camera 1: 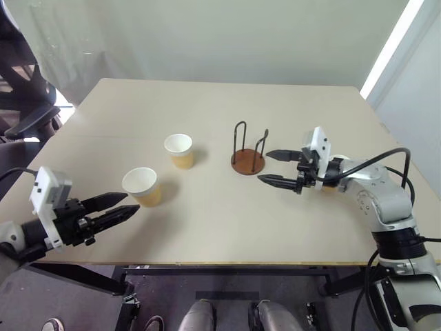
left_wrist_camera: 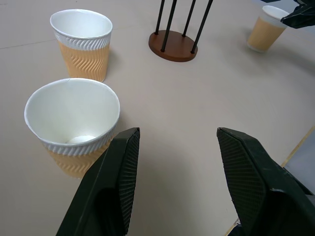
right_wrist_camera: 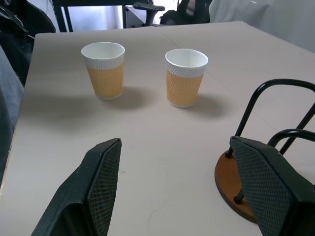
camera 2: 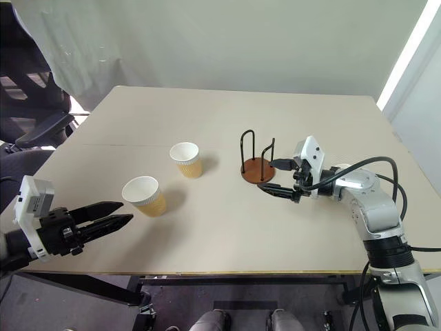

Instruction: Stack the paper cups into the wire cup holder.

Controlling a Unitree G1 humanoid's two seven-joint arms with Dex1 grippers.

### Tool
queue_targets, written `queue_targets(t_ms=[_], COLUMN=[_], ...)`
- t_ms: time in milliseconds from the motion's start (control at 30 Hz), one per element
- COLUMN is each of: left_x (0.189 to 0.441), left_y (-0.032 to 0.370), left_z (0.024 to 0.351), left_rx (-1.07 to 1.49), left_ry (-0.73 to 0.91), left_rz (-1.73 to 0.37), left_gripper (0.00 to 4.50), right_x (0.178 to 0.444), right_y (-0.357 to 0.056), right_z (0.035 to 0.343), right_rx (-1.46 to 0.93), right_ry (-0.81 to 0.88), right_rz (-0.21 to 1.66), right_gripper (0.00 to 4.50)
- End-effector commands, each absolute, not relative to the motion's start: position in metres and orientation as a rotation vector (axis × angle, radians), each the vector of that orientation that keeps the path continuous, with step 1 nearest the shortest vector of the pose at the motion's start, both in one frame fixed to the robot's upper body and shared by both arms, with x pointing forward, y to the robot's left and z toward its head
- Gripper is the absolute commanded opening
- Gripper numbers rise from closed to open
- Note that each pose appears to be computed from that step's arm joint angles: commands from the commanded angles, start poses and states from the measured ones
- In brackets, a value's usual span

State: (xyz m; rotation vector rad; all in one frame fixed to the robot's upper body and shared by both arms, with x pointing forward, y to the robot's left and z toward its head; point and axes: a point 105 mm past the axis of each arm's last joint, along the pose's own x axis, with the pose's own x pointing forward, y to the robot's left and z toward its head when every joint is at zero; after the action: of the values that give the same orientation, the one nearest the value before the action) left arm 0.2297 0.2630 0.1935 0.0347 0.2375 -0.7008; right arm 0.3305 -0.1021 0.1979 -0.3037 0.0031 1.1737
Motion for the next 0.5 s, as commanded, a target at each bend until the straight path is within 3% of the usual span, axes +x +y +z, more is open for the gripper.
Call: queue_targets(t_ms=[33,267,500], left_x=[0.228,0.227,0.220], left_y=[0.261,0.256,0.258], left_z=[0.203,0.209,0.251], left_rx=[0.071,0.074,0.179], left_ry=[0.205,0.196,0.141], left_rz=[-0.714,-0.746,-0.796], left_gripper=[2.65,2.65,2.65], right_x=[0.326,0.321,0.328], right_y=[-0.102,-0.102,-0.098], right_z=[0.213,0.210,0.195], right_rx=[-0.321,-0.287,-0.125], right_ry=[-0.046,-0.020,0.049], right_rz=[1.182,1.183,0.988], right_gripper=[3.63,3.63,3.63])
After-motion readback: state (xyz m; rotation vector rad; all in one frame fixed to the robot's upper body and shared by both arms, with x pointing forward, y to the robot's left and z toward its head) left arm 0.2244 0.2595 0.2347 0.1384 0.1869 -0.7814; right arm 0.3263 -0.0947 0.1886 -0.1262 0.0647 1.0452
